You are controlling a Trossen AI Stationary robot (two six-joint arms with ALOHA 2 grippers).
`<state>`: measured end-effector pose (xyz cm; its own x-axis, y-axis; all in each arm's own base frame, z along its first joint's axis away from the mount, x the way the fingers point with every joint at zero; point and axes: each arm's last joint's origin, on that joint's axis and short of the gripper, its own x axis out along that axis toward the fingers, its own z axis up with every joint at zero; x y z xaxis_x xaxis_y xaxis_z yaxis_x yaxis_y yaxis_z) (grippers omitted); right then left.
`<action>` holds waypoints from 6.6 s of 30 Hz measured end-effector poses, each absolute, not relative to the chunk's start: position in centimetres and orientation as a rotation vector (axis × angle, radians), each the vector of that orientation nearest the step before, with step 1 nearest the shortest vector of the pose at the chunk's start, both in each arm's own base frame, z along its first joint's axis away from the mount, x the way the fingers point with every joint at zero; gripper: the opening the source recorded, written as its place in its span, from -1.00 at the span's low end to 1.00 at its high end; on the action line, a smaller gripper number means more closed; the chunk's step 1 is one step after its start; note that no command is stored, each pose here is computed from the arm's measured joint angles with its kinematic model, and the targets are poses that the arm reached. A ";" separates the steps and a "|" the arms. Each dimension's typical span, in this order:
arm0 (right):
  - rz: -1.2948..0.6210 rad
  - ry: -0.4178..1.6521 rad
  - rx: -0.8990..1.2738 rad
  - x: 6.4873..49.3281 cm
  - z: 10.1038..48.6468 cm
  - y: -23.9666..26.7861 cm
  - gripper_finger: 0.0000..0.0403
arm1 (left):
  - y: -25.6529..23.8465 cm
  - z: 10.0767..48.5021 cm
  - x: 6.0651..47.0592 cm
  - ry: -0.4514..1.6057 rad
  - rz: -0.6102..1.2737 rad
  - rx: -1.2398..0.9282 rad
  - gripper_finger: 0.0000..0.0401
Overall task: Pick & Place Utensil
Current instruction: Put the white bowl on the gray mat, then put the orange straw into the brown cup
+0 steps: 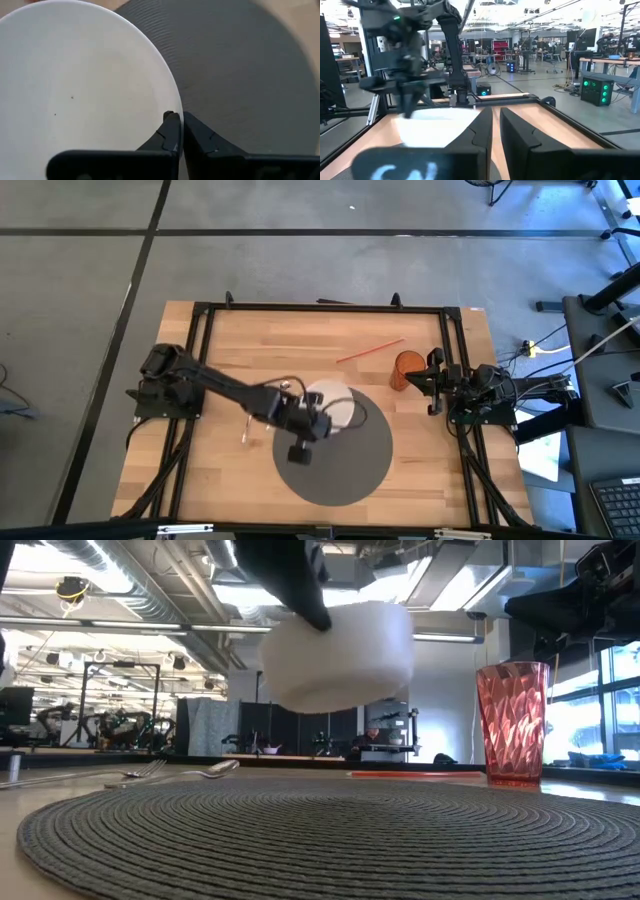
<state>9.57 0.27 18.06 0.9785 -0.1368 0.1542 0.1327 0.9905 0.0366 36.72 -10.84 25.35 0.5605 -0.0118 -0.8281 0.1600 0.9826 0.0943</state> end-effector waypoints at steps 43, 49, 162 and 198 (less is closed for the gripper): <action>-0.133 -0.140 0.023 9.6 17.9 0.3 -0.82 | -15.1 32.2 36.0 0.956 -0.283 0.400 -0.71; -0.118 -0.138 0.021 9.6 17.9 0.3 -0.82 | -10.1 35.6 29.8 0.682 -0.029 0.351 -0.98; 0.318 1.385 -0.312 33.7 16.5 -18.4 0.01 | 3.0 14.4 16.2 0.029 0.418 0.005 -0.99; 0.089 1.361 -0.298 34.7 17.2 -19.8 -0.97 | 3.0 14.5 16.2 0.003 0.430 -0.038 -0.97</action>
<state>34.73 -19.81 17.18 0.2119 -0.1094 -0.9711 -0.2344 0.9590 -0.1592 16.17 3.00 14.54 0.9092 0.4163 -0.0108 -0.4164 0.9085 -0.0362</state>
